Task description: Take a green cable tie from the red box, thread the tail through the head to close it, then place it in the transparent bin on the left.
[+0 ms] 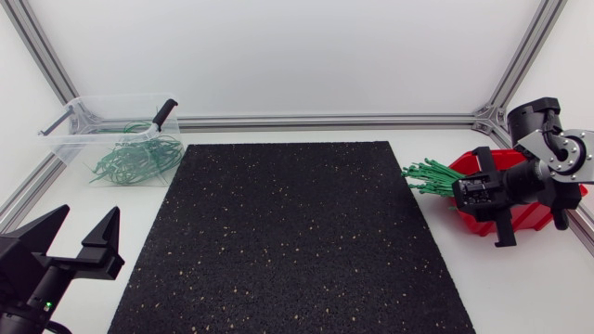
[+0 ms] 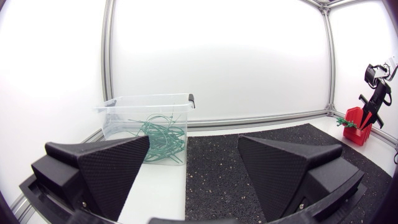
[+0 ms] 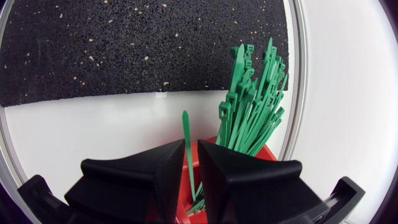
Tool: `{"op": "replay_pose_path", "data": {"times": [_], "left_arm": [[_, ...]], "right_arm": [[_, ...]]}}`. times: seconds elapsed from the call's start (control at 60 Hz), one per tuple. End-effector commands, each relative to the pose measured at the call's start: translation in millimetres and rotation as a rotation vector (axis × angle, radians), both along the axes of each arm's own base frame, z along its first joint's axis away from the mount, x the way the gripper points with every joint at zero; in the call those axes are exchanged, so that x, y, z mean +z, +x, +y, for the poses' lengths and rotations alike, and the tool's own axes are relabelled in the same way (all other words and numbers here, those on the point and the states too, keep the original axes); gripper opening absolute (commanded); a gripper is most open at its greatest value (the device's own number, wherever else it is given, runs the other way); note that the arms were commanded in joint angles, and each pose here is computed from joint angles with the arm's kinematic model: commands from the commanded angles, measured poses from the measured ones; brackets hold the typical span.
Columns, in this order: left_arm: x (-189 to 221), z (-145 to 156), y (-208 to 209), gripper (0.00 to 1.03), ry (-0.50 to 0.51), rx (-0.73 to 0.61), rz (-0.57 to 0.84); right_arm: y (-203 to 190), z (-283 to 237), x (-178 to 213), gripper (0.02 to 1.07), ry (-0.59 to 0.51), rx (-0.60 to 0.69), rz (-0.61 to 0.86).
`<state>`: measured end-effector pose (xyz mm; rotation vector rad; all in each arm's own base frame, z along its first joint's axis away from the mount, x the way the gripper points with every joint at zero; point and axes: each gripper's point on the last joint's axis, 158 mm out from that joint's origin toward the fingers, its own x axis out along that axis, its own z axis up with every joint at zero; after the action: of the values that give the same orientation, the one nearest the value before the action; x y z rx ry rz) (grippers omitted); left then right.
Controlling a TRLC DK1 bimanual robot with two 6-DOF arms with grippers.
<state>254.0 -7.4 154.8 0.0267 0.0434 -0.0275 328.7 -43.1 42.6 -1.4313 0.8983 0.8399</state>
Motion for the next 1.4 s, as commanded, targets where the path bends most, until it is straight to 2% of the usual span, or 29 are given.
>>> {"op": "replay_pose_path", "data": {"times": [0.0,0.067,0.283,0.417,0.65,1.0,1.383], "left_arm": [[-22.0,-3.4,0.6,0.99,-0.010,-0.014,0.047],[-22.0,-3.8,0.6,0.99,-0.010,-0.015,0.047],[-22.0,-4.2,0.5,0.99,-0.010,-0.017,0.047],[-22.0,-4.2,0.5,0.99,-0.010,-0.017,0.047],[-22.0,-3.0,0.6,0.99,-0.010,-0.012,0.047],[-22.0,-3.8,0.6,0.99,-0.010,-0.015,0.047],[-21.3,-5.3,0.4,0.99,-0.018,-0.021,0.045]], "right_arm": [[-2.5,-1.6,1.6,0.23,-0.022,0.026,0.011],[-3.7,-1.6,0.0,0.18,-0.020,0.025,0.020],[-7.2,-0.6,-4.3,0.17,-0.014,0.020,0.038],[-7.5,0.3,-8.4,0.08,-0.004,0.006,0.065],[-0.7,1.0,-1.6,0.08,0.005,-0.014,0.033],[12.8,11.1,78.0,0.08,0.076,-0.018,-0.129],[18.1,32.2,185.0,0.08,0.272,-0.059,-0.338]]}}
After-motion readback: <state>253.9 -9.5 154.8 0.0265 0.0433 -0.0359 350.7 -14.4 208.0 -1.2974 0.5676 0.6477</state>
